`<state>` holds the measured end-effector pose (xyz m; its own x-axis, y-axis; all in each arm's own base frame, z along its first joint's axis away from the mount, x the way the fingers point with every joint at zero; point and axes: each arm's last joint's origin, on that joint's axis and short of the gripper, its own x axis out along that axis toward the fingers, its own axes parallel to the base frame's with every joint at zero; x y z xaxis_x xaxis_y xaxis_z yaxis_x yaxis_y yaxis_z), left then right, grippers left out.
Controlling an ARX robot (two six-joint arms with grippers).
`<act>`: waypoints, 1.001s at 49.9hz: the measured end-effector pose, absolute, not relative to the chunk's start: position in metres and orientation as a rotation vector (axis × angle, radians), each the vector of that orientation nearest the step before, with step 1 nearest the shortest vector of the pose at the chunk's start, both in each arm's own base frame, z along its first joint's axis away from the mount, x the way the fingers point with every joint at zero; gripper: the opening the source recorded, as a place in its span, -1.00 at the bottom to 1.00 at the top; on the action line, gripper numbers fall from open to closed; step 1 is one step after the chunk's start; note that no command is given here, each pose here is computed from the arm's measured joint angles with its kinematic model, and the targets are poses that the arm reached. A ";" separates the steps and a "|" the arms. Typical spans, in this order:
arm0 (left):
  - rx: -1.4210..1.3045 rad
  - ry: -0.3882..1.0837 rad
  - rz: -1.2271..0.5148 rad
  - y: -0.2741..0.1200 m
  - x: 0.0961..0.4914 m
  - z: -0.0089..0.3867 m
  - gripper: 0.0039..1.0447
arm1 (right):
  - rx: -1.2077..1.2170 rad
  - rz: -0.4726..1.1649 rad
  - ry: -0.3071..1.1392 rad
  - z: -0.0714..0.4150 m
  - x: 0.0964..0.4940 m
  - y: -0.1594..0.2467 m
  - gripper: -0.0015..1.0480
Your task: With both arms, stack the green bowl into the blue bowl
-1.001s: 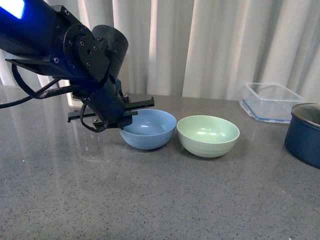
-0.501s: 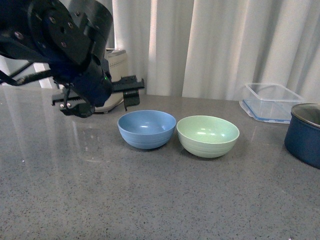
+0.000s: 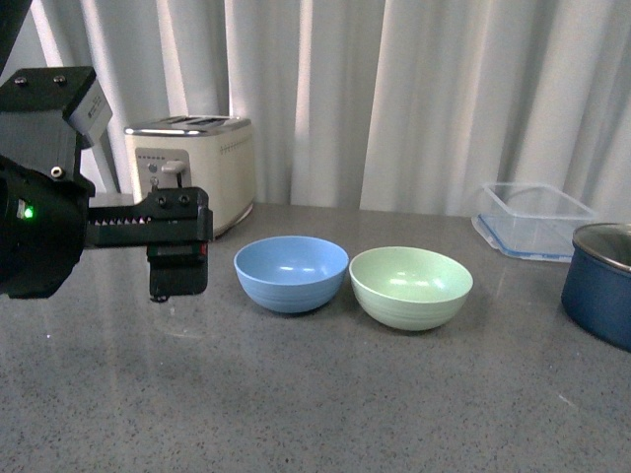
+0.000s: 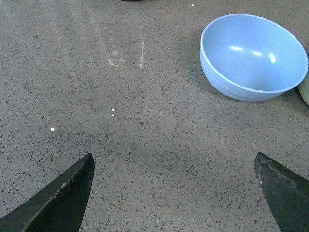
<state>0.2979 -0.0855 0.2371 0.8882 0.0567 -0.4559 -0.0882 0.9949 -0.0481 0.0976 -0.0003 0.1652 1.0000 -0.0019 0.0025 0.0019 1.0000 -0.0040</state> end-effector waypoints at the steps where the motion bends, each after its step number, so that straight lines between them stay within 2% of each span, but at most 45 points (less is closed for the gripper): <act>1: -0.068 0.471 0.075 -0.086 0.298 0.237 0.87 | -0.004 -0.001 -0.002 0.165 0.098 0.000 0.81; 13: -0.065 0.472 0.079 -0.084 0.297 0.236 0.87 | -0.004 -0.002 -0.002 0.165 0.098 0.000 0.81; 18: -0.041 0.174 -0.015 -0.074 0.284 0.222 0.47 | -0.004 -0.002 -0.002 0.165 0.098 0.000 0.81; 22: -0.035 0.035 -0.010 -0.057 0.261 0.214 0.13 | -0.004 -0.002 -0.002 0.165 0.098 0.000 0.81; 30: -0.023 -0.008 -0.004 -0.040 0.235 0.208 -0.32 | -0.004 -0.001 -0.002 0.165 0.098 0.000 0.81; 38: -0.012 0.012 -0.008 -0.026 0.207 0.191 -0.94 | -0.004 -0.002 -0.002 0.165 0.098 0.000 0.81; 50: -0.007 0.010 -0.001 -0.015 0.181 0.182 -0.93 | -0.004 -0.002 -0.002 0.165 0.098 0.000 0.81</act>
